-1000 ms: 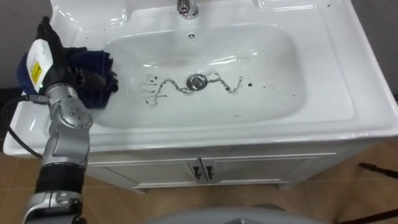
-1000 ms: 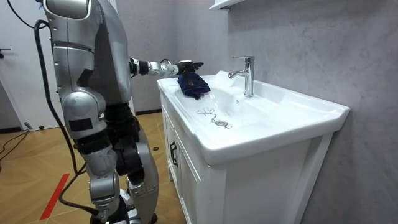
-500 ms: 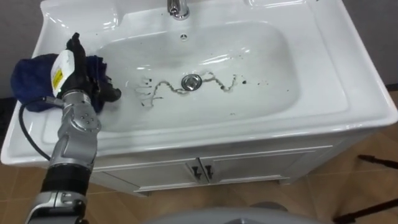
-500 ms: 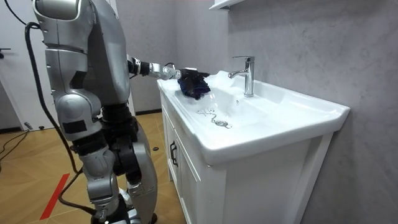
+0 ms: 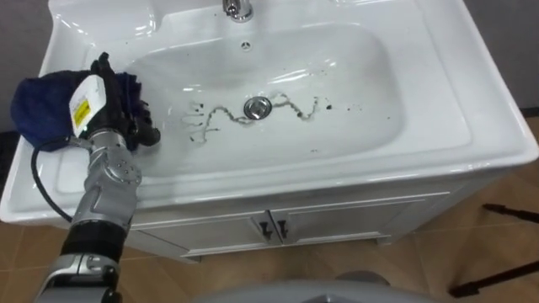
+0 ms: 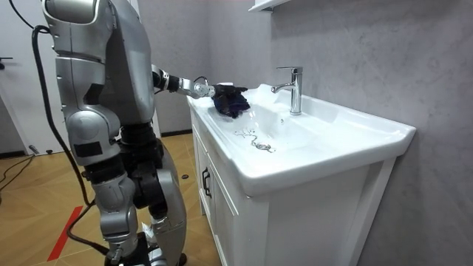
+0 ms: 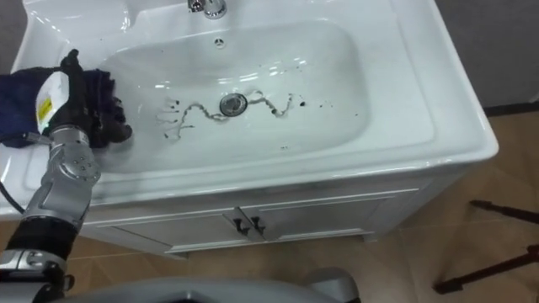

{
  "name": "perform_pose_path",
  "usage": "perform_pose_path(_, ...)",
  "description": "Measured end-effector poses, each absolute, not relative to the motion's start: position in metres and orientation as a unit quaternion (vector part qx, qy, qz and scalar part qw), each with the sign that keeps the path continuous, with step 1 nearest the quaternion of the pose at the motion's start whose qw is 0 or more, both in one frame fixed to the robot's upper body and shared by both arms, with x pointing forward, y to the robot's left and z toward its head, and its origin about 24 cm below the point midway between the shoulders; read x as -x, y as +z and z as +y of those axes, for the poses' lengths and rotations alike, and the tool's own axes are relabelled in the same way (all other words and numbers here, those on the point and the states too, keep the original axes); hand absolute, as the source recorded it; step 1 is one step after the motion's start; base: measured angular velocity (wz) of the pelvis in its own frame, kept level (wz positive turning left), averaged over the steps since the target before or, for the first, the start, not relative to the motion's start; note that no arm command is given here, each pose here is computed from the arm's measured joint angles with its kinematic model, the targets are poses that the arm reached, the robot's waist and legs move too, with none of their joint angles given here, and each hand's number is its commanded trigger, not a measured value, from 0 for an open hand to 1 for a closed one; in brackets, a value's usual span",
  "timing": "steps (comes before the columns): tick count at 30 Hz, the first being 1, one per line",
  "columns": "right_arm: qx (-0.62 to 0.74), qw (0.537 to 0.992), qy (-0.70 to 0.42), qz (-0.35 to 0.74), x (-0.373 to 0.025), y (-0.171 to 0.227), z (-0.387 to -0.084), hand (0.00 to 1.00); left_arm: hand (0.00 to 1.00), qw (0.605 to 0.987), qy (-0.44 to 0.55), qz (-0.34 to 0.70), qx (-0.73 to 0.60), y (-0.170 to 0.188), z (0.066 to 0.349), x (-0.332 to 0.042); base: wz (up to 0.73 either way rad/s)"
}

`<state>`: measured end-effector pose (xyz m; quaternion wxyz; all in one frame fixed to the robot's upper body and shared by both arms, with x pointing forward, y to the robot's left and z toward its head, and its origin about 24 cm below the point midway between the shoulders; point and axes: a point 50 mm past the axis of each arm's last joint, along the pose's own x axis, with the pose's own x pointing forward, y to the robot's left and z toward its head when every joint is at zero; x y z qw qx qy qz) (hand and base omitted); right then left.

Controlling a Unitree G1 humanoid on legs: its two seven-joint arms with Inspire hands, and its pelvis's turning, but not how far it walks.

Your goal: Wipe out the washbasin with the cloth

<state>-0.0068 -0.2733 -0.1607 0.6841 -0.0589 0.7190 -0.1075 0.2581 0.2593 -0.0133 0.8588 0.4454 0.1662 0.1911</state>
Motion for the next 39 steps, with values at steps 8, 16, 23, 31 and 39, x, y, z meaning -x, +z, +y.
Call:
perform_pose_path(8, 0.044, 0.689, -0.120, 0.714, 0.009, -0.161, -0.273, 0.00, 0.00, 0.840, 0.279, 0.107, -0.453, -0.001, 0.268, -0.256, 0.00)
perform_pose_path(16, 0.042, 0.681, -0.126, 0.720, 0.019, -0.161, -0.273, 0.00, 0.00, 0.827, 0.321, 0.077, -0.455, 0.004, 0.269, -0.254, -0.01)
perform_pose_path(23, 0.041, 0.680, -0.127, 0.721, 0.021, -0.160, -0.273, 0.00, 0.00, 0.822, 0.338, 0.062, -0.453, 0.006, 0.269, -0.253, -0.01)
perform_pose_path(31, 0.041, 0.665, -0.128, 0.734, 0.030, -0.160, -0.272, 0.00, 0.00, 0.826, 0.332, 0.092, -0.446, -0.004, 0.272, -0.248, 0.00)
perform_pose_path(39, 0.042, 0.666, -0.127, 0.734, 0.029, -0.160, -0.273, 0.00, 0.00, 0.832, 0.319, 0.110, -0.440, -0.010, 0.273, -0.245, 0.00)
